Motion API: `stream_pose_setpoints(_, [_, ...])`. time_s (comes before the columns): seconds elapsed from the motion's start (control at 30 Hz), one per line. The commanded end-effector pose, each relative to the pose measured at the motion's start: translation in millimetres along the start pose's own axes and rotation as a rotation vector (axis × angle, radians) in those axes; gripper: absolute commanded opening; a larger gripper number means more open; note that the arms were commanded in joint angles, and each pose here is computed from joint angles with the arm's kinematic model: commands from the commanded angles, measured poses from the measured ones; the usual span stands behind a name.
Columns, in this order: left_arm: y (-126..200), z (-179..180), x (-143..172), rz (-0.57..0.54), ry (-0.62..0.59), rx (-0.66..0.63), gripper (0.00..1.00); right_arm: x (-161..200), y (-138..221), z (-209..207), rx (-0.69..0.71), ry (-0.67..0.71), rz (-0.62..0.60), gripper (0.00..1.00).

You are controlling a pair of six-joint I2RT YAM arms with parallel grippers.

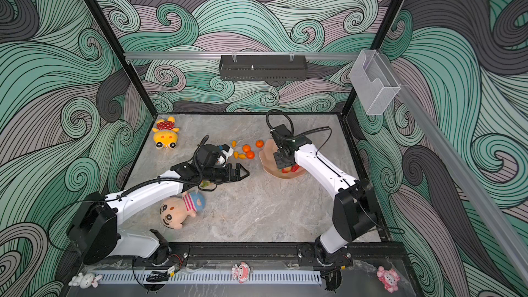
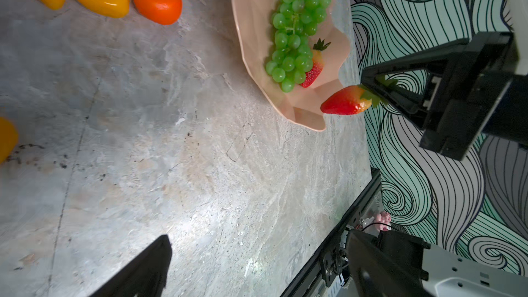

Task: Arrange fruit in a fruit bowl
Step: Place the fruit in the fruit bowl.

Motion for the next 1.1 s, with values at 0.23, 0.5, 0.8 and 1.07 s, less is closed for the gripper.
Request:
stream_pose_setpoints(0.23, [-20.0, -14.7, 3.6, 0.025, -0.057, 0.0, 0.98, 8.5, -31.1, -1.4, 0.008, -0.015, 0.098, 0.0])
stream_pose_setpoints(0.5, [-21.4, -14.4, 7.0, 0.038, -0.064, -0.01, 0.99, 9.4, -54.5, -17.3, 0.085, -0.051, 0.149, 0.0])
stream_pose_setpoints(0.8, [-22.1, -12.2, 8.6, 0.043, -0.061, -0.019, 0.98, 6.9, -59.2, -34.2, 0.163, -0.085, 0.163, 0.26])
stream_pose_setpoints(1.07, [-22.2, -13.0, 5.5, 0.045, -0.064, -0.028, 0.99, -0.4, -43.1, -39.6, 0.167, -0.112, 0.102, 0.41])
Point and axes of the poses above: each gripper's point midway between its finger pads, its own y axis back along the fingers, its own z axis along the line the jaws close on, x = y × z, the point moved 2 cm from there along y, back along the fingers, and after that the axes turned 6 degrees about -y, right-handed, at the moved point
